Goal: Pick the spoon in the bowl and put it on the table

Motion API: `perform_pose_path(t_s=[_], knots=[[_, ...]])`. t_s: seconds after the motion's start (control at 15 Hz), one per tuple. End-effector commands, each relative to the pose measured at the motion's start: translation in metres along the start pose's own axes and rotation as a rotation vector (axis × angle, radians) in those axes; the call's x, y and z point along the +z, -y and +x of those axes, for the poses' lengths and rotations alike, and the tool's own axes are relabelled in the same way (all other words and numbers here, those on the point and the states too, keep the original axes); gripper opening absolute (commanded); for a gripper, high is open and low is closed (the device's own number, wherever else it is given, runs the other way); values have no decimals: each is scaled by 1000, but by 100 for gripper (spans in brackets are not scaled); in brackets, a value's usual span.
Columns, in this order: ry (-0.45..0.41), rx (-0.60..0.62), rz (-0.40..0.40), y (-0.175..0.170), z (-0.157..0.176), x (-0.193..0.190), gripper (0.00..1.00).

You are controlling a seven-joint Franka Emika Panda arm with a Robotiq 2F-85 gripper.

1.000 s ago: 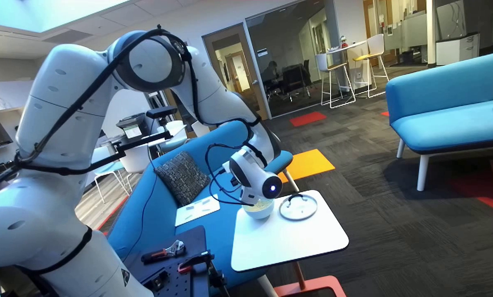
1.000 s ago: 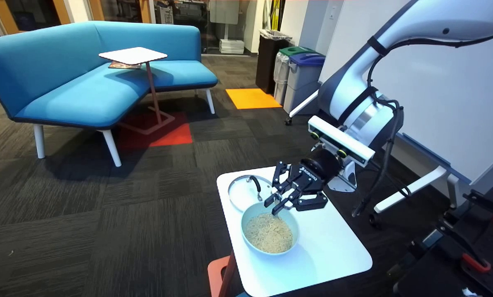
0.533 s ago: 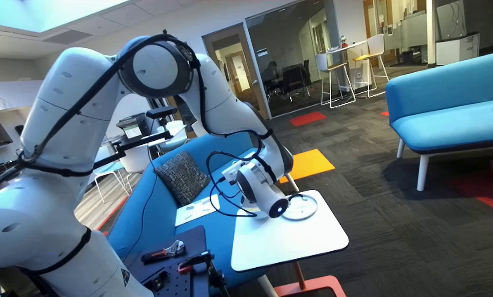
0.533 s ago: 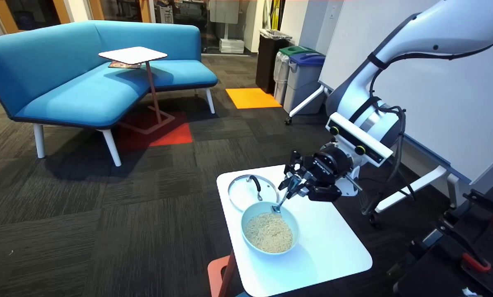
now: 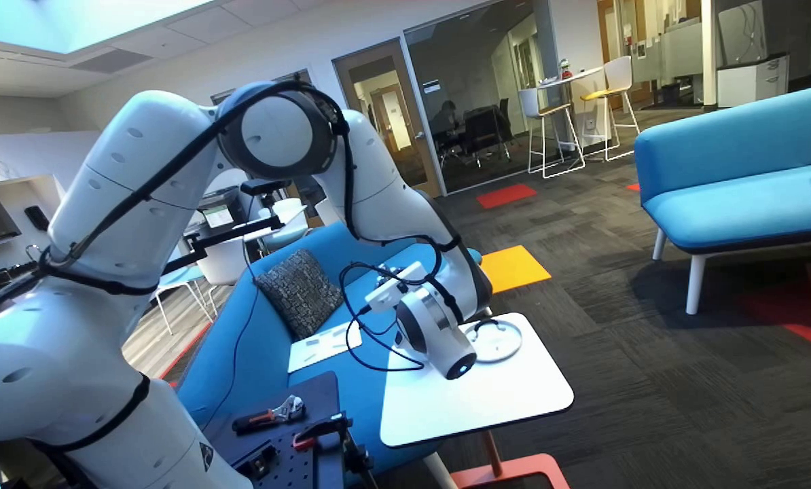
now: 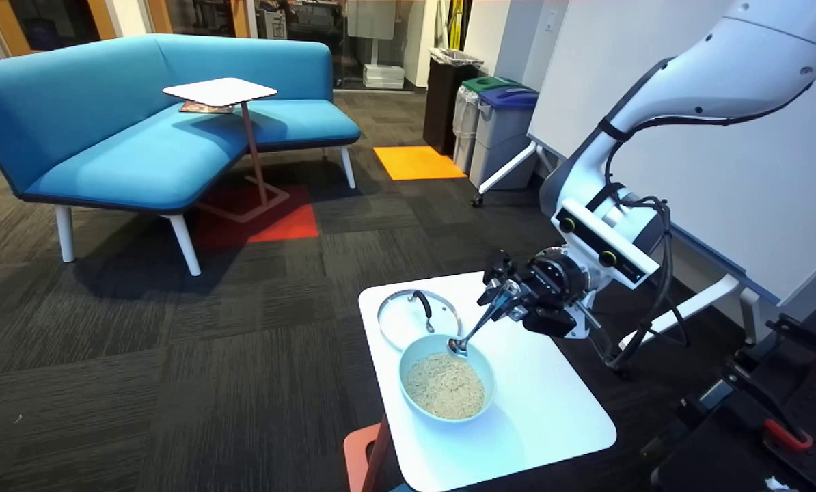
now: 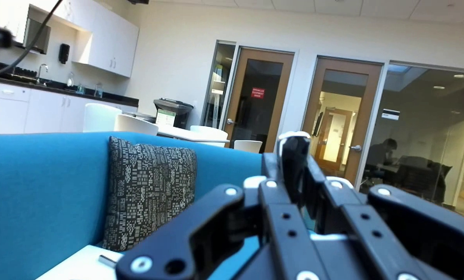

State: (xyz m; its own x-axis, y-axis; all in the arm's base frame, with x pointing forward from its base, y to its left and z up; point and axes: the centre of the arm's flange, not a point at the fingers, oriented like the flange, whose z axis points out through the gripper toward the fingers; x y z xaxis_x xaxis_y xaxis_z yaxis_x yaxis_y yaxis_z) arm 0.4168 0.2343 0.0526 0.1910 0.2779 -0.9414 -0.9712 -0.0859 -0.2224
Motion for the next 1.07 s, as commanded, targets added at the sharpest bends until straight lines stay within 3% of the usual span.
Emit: perform_pose_path(t_s=[0.0, 0.33, 0.67, 1.0], knots=[[-21, -26, -17, 6, -1, 1, 5], [-186, -177, -136, 1, -30, 28, 5], [-365, -252, -275, -16, -88, 62, 5], [-591, -364, -396, -22, -136, 68, 5]])
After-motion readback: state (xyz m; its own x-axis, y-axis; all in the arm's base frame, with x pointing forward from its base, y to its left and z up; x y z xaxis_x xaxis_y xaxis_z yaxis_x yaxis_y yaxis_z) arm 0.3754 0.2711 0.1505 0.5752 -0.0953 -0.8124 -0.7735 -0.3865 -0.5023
